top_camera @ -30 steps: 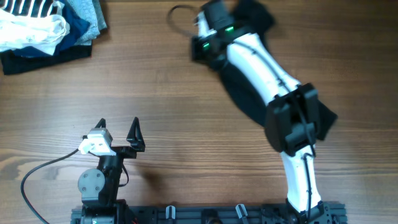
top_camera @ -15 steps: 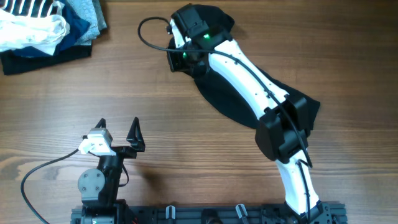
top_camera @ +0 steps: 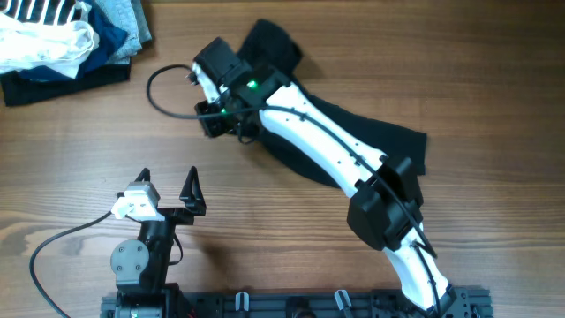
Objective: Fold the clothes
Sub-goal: 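Drag the black garment leftward to the table center with the right gripper, then reach the left gripper to the garment's left end and grasp it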
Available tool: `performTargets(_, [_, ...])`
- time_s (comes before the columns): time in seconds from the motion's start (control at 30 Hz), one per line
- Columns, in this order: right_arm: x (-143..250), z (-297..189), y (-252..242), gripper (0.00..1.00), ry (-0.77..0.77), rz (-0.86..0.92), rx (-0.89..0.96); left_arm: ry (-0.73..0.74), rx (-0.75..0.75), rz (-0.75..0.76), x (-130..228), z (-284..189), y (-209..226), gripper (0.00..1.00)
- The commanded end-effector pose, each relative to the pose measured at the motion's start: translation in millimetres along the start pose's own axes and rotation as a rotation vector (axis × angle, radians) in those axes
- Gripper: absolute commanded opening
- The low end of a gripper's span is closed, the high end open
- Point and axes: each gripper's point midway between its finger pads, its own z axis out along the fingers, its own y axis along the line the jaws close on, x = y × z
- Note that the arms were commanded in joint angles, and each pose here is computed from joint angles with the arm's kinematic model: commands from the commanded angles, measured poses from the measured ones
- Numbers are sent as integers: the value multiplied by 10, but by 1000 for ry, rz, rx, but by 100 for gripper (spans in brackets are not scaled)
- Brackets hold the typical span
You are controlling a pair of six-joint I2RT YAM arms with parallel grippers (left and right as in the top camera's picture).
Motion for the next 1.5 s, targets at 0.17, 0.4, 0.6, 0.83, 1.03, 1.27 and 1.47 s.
performTargets(0.17, [-433, -667, -534, 54, -177, 43, 157, 2, 10, 20, 19, 0, -10, 100])
performTargets(0.4, [-630, -1863, -1263, 100, -363, 235, 211, 2, 9, 20, 19, 0, -10, 100])
performTargets(0.6, [-352, -2324, -1771, 100, -341, 368, 231, 2, 9, 20, 19, 0, -10, 100])
performTargets(0.83, [-105, -2440, -2274, 100, -312, 512, 370, 2, 9, 20, 19, 0, -10, 100])
performTargets(1.03, [81, -2761, -2863, 100, -400, 809, 476, 2, 9, 20, 19, 0, -9, 100])
performTargets(1.27, [420, -2897, -3108, 100, -323, 876, 423, -32, 39, 25, -69, -3, -70, 100])
performTargets(1.47, [642, -2916, -3143, 100, -228, 808, 446, -147, 136, 47, -357, -46, -270, 100])
